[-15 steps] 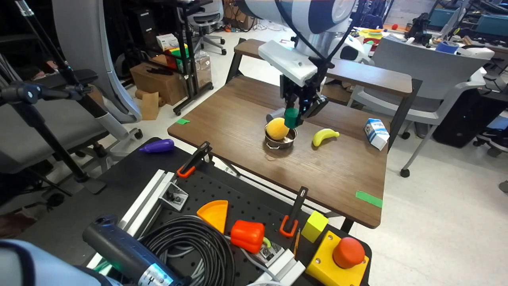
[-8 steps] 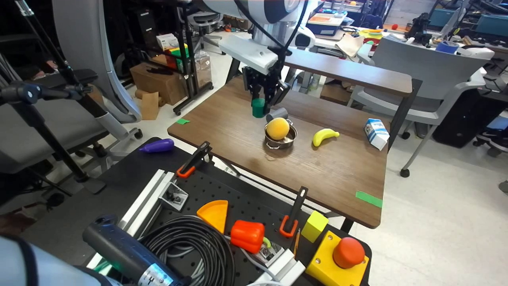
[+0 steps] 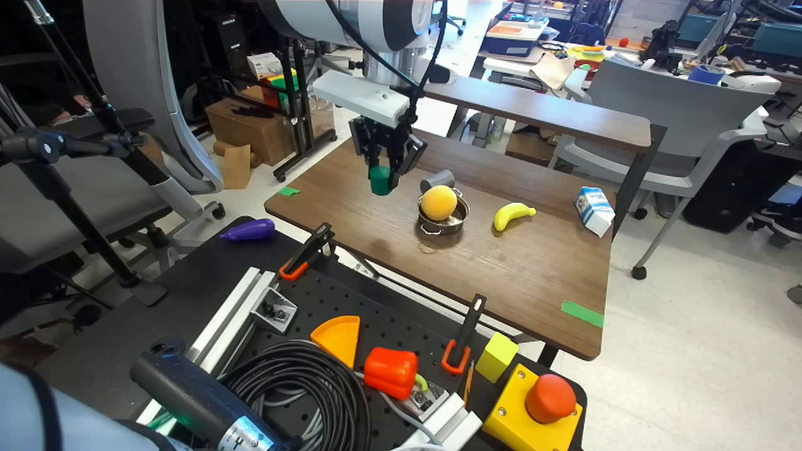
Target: Pick the green object and put it on the left of the table
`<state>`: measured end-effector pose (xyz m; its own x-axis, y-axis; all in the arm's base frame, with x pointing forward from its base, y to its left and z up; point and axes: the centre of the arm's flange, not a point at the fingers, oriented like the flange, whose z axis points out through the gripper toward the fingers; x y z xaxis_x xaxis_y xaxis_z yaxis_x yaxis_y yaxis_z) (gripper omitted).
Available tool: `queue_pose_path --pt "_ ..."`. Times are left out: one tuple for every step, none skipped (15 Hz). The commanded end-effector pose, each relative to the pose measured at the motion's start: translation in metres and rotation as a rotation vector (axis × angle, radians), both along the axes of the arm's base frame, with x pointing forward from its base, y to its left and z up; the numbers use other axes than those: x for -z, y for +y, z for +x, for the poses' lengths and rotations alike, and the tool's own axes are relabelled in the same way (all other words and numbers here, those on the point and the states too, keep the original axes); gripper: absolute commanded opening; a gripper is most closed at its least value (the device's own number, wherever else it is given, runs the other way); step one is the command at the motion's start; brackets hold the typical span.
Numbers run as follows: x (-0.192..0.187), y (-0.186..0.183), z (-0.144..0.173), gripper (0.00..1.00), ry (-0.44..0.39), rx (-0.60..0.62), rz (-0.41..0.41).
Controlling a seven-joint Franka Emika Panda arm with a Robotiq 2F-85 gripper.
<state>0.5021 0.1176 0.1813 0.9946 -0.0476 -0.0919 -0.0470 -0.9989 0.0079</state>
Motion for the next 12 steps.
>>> queue_pose_path --pt "0.027 -0.002 0.013 0.18 0.014 -0.067 -0.016" --pt "0.036 -0.003 0.017 0.18 0.023 -0.079 -0.019" --pt "0.042 -0.003 0.02 0.18 0.03 -0.091 -0.021" --pt "0.05 -0.002 0.026 0.18 0.035 -0.1 -0.021" --pt "0.056 -0.001 0.03 0.18 0.038 -0.106 -0.02" --pt "0.061 0.001 0.035 0.18 0.04 -0.111 -0.018" --pt "0.065 0.001 0.039 0.18 0.044 -0.116 -0.017" --pt "0.069 0.002 0.044 0.18 0.046 -0.119 -0.016" --pt "0.073 0.003 0.047 0.18 0.045 -0.121 -0.016" --pt "0.076 0.003 0.051 0.18 0.048 -0.122 -0.016" --pt "0.079 0.003 0.053 0.18 0.048 -0.123 -0.016" --pt "0.079 0.003 0.056 0.18 0.047 -0.124 -0.018"
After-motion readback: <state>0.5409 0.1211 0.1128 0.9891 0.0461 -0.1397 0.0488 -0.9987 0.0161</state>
